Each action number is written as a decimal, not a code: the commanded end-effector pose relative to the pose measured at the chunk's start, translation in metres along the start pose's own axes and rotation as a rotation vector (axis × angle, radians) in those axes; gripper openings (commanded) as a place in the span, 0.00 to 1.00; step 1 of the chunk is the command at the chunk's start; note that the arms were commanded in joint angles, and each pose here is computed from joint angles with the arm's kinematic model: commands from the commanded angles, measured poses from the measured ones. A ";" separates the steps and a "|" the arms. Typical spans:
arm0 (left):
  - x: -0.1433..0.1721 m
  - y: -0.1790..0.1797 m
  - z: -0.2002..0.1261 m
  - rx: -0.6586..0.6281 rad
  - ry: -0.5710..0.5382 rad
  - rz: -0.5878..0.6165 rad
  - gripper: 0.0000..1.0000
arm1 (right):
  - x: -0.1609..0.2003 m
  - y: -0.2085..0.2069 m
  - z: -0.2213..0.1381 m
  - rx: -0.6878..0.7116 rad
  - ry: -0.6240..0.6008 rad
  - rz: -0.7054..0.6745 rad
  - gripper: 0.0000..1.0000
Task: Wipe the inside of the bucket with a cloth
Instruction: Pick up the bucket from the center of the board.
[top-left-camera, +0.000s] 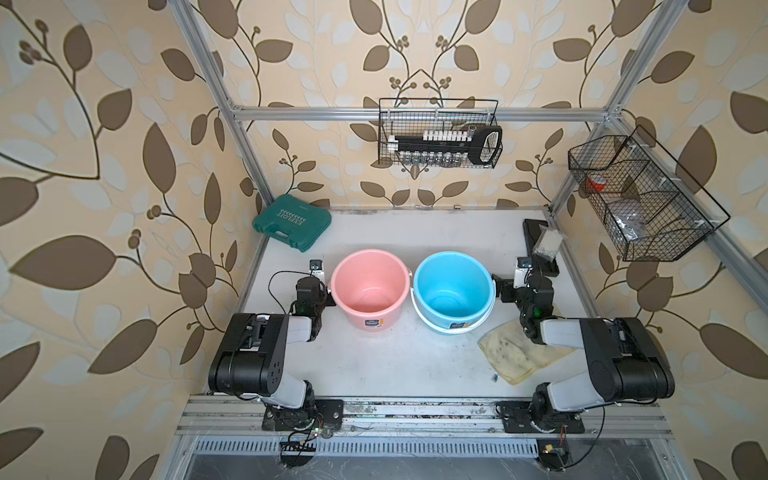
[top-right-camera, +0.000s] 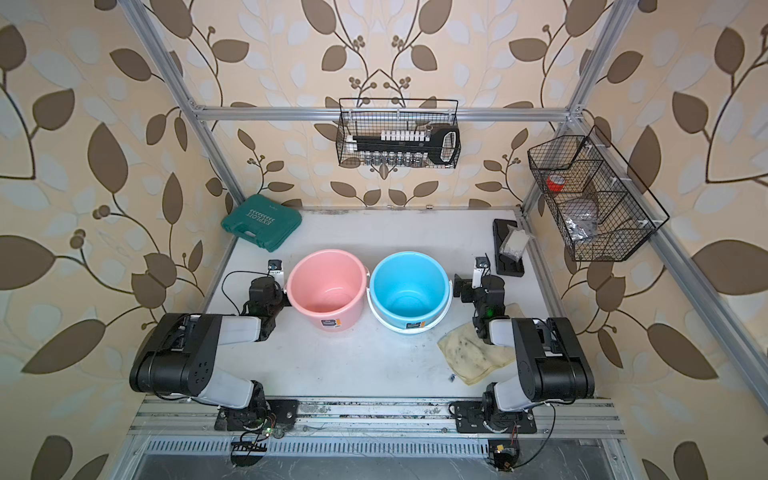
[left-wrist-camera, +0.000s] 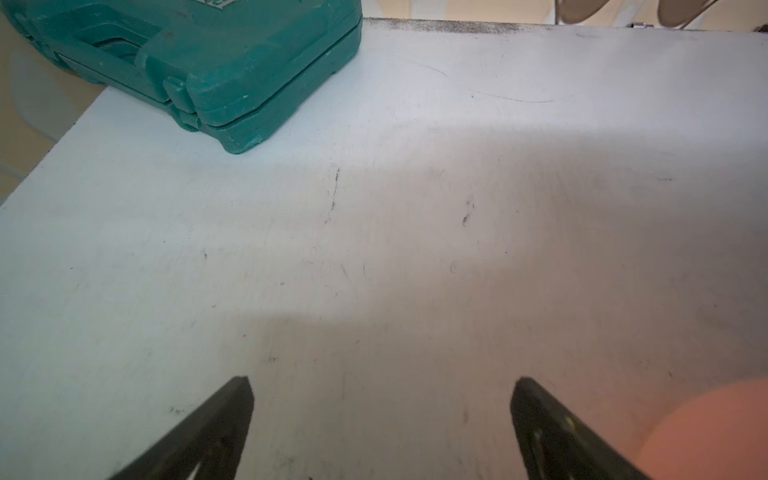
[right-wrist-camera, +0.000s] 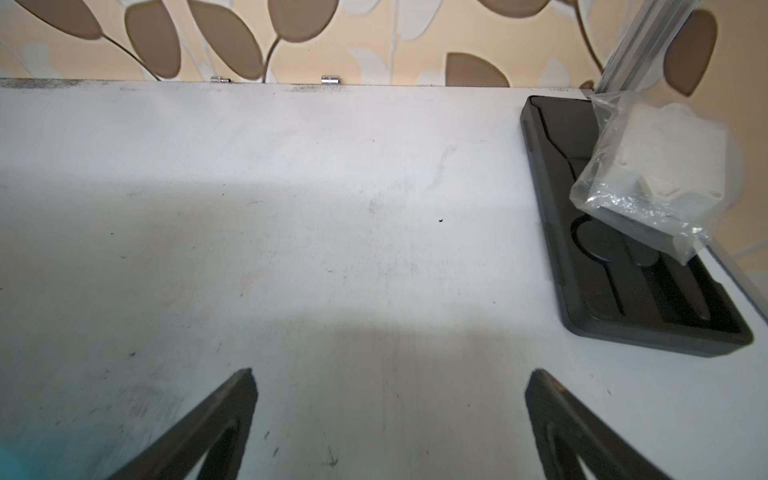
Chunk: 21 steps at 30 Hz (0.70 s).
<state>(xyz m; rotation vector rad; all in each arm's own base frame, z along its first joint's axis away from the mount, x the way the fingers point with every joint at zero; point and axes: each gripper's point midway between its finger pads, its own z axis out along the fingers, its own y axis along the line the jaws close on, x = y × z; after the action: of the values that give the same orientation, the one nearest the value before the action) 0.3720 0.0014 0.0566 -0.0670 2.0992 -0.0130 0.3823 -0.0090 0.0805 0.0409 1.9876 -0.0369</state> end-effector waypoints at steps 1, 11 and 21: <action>-0.022 -0.009 0.001 0.036 -0.064 -0.005 0.99 | -0.012 0.006 0.004 -0.022 -0.028 -0.010 0.99; -0.022 -0.009 0.002 0.037 -0.062 -0.004 0.99 | -0.012 0.006 0.004 -0.023 -0.028 -0.010 0.99; -0.022 -0.009 0.001 0.036 -0.064 -0.005 0.99 | -0.012 0.006 0.005 -0.023 -0.027 -0.010 0.99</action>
<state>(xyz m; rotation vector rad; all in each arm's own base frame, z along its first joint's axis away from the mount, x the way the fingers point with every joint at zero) 0.3719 0.0014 0.0565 -0.0670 2.0996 -0.0130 0.3823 -0.0090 0.0805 0.0406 1.9876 -0.0372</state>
